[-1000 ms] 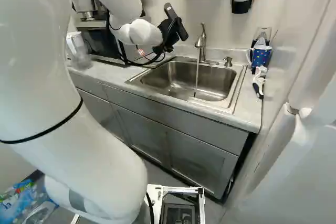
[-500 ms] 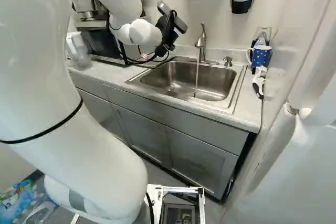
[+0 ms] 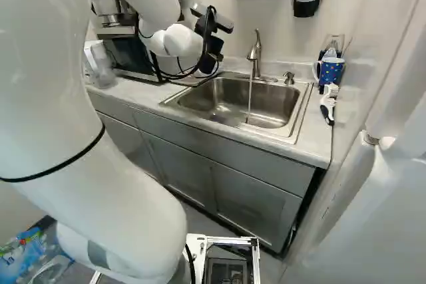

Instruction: Rinse the cup and place it in the tray

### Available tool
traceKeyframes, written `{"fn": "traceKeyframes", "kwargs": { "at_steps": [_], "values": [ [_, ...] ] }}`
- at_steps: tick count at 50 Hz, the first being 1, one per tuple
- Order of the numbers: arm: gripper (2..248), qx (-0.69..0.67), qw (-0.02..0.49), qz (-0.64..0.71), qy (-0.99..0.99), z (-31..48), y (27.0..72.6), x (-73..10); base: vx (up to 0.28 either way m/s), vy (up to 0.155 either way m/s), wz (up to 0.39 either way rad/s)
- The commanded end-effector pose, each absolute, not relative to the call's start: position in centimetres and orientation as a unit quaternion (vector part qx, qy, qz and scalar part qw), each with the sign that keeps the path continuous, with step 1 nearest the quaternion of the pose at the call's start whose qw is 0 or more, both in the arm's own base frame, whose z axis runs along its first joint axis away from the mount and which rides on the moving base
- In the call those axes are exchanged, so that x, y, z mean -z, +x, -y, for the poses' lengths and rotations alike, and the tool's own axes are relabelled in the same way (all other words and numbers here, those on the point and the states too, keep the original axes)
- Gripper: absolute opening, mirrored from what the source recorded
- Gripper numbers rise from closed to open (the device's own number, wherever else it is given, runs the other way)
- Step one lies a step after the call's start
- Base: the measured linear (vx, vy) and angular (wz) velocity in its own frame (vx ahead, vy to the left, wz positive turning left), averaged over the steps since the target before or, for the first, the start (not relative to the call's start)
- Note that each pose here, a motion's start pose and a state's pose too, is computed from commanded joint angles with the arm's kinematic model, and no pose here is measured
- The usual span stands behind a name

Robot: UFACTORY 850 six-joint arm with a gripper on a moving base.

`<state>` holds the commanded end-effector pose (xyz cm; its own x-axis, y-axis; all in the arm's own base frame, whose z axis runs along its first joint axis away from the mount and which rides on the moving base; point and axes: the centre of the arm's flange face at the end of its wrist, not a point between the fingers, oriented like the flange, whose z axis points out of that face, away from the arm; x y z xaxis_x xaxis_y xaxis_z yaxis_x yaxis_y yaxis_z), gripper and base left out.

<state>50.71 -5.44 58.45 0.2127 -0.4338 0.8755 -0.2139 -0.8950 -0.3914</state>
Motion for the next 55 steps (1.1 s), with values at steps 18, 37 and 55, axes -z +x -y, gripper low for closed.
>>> {"fn": "traceKeyframes", "kwargs": {
  "at_steps": [18,37,55],
  "values": [
    [126,0.598,0.037,-0.135,-0.789,5.44,50.71,-58.45,0.000,0.000,0.000],
    [126,0.598,-0.023,-0.056,-0.799,5.44,50.71,-58.45,0.000,0.000,0.000],
    [126,0.598,-0.036,-0.039,-0.800,5.44,50.74,-58.45,0.000,0.000,0.000]
  ]
}}
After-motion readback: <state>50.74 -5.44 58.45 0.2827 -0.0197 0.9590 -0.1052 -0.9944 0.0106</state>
